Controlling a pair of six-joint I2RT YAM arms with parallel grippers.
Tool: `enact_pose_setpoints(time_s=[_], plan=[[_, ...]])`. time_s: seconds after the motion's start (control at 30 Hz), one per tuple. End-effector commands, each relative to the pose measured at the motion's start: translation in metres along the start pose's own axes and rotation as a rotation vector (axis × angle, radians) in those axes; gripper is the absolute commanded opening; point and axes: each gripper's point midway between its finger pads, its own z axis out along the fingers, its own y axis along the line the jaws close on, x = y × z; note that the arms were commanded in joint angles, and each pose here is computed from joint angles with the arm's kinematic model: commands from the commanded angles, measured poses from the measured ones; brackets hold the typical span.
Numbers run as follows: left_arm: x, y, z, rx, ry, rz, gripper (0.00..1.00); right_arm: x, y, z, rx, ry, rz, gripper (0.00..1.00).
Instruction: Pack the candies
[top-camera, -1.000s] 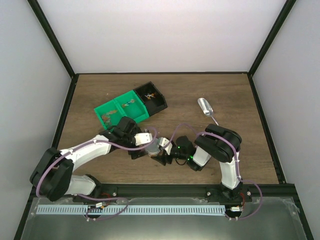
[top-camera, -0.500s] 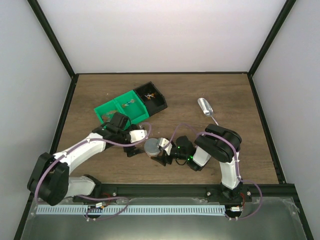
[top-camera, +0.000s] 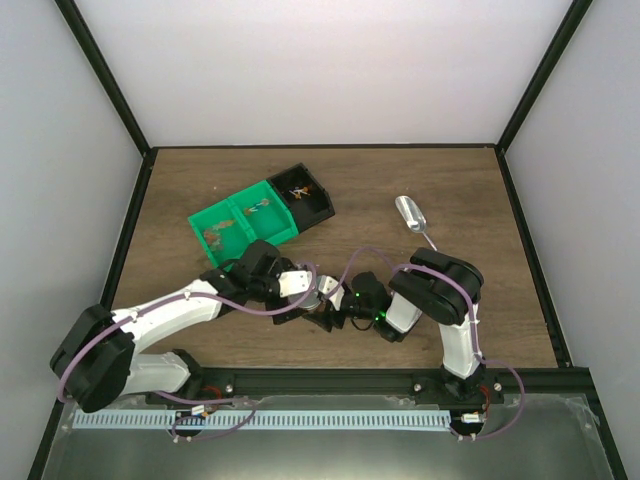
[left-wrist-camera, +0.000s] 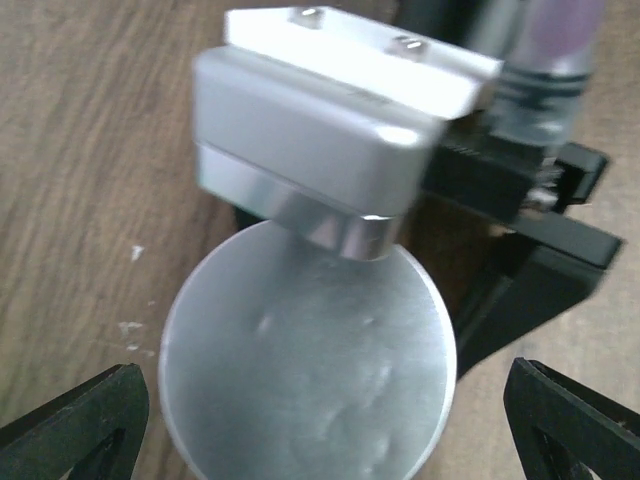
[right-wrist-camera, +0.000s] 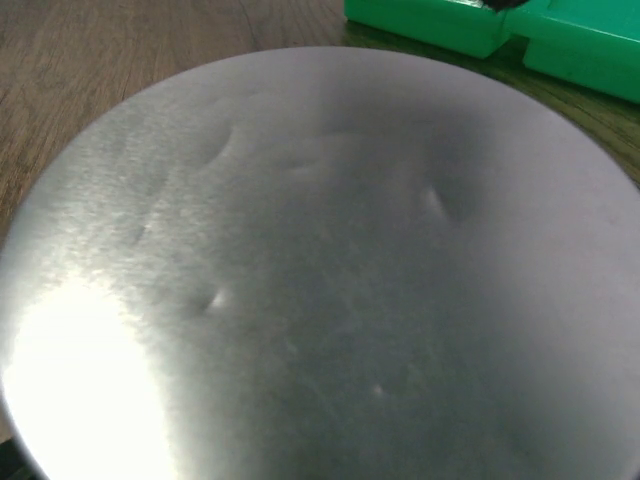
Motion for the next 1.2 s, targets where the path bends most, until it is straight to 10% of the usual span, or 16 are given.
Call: enact_pose_setpoints(time_s=[0.0,0.53,0.77,1.17], plan=[[0.010,0.018,0.003,-0.111,0.040,0.019,0.99,0.040,0.012,0.000,-0.041,0.138,0.066,0.45],[0.044,0.048,-0.013,-0.215,0.131,-0.041,0.97,0.041,0.019,-0.001,-0.069,0.140,0.049,0.40],[0.014,-0.013,-0.024,0.032,-0.044,0.115,1.00,0.042,0.017,0.000,-0.057,0.145,0.055,0.40],[-0.008,0.018,-0.002,-0.047,-0.017,0.037,0.99,0.042,0.019,0.000,-0.064,0.142,0.044,0.40]])
